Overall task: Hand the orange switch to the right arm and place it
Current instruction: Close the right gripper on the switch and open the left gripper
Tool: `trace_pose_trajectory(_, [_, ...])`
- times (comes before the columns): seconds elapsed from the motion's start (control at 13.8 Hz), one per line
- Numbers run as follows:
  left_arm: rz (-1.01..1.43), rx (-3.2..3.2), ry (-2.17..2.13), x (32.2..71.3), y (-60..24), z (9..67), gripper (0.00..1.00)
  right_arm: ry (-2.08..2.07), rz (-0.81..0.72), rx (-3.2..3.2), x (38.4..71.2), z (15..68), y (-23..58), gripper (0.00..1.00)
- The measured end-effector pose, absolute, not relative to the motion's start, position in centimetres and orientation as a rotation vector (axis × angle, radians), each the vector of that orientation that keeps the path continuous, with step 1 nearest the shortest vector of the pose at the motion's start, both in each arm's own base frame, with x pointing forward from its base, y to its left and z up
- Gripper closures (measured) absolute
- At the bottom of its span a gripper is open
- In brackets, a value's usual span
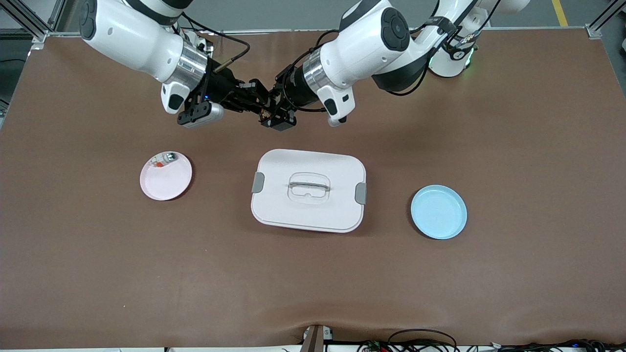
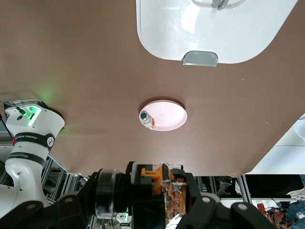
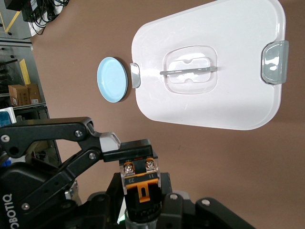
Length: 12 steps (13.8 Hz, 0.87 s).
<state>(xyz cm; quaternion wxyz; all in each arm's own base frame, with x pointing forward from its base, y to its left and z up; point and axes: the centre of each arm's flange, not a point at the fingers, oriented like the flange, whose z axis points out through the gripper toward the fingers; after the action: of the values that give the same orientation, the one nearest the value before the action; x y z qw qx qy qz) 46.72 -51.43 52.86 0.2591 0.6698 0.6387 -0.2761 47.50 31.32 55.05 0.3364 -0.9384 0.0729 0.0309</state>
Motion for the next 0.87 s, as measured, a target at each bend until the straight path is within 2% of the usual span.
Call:
trace_pose_trajectory(0.73, [-0.747, 1.813, 1.739, 47.03, -51.12, 52.73, 0.28, 0.192, 0.065, -2.444, 47.61, 54.85, 31.68, 0.65])
trace_pose_trajectory(0.8, [-0.747, 1.812, 1.737, 47.01, -51.15, 52.81, 0.23, 0.194, 0.068, -2.445, 47.58, 54.74, 31.81, 0.65])
trace_pose_trajectory(0.87, [-0.746, 1.810, 1.732, 46.95, -51.23, 53.01, 0.14, 0.194, 0.075, -2.448, 47.52, 54.49, 32.08, 0.65])
